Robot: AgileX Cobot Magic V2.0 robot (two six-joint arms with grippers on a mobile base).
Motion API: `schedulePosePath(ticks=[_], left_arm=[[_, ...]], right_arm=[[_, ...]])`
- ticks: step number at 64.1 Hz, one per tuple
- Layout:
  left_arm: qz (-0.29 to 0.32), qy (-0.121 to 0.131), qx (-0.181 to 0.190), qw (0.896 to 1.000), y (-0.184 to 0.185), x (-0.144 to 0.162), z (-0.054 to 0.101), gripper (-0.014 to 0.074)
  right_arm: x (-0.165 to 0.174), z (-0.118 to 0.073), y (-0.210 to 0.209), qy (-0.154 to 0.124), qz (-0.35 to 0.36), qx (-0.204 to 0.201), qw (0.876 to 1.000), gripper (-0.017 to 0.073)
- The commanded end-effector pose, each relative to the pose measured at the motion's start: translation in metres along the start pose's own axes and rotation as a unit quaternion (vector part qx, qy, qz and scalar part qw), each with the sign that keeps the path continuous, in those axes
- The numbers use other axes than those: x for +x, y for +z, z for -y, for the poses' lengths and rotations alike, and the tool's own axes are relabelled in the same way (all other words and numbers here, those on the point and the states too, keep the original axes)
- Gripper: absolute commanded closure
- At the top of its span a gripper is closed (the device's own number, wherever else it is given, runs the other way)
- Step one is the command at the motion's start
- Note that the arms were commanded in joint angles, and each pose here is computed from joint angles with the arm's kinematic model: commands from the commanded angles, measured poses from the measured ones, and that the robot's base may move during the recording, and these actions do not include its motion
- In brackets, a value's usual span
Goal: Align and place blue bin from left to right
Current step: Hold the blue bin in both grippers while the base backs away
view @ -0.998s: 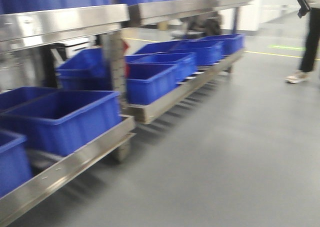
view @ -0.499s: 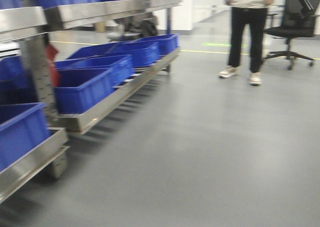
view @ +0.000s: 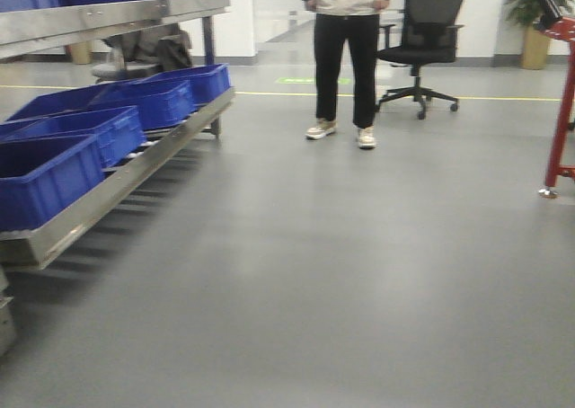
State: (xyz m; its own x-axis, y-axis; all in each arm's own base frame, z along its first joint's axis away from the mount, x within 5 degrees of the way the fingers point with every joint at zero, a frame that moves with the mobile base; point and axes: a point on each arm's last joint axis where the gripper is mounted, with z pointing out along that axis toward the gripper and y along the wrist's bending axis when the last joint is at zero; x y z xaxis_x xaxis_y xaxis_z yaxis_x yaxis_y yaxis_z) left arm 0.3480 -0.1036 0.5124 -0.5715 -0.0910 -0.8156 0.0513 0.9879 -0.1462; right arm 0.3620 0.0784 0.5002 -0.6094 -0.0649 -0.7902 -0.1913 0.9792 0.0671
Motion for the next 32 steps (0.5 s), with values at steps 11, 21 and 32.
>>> schedulePosePath(ticks=[11,21,32], left_arm=[[0.051,-0.005,0.045,0.998,-0.0143,-0.0087,0.0113,0.061],[0.051,-0.005,0.045,0.998,-0.0143,-0.0087,0.0113,0.061],[0.051,-0.005,0.045,0.998,-0.0143,-0.0087,0.0113,0.061]], right_arm=[[-0.0121,-0.0058,-0.015,0.006,0.066,-0.018,0.998,0.0628],[-0.0121,-0.0058,-0.015,0.006,0.066,-0.018,0.998,0.0628],[-0.0121,-0.0058,-0.015,0.006,0.066,-0.018,0.998,0.0628]])
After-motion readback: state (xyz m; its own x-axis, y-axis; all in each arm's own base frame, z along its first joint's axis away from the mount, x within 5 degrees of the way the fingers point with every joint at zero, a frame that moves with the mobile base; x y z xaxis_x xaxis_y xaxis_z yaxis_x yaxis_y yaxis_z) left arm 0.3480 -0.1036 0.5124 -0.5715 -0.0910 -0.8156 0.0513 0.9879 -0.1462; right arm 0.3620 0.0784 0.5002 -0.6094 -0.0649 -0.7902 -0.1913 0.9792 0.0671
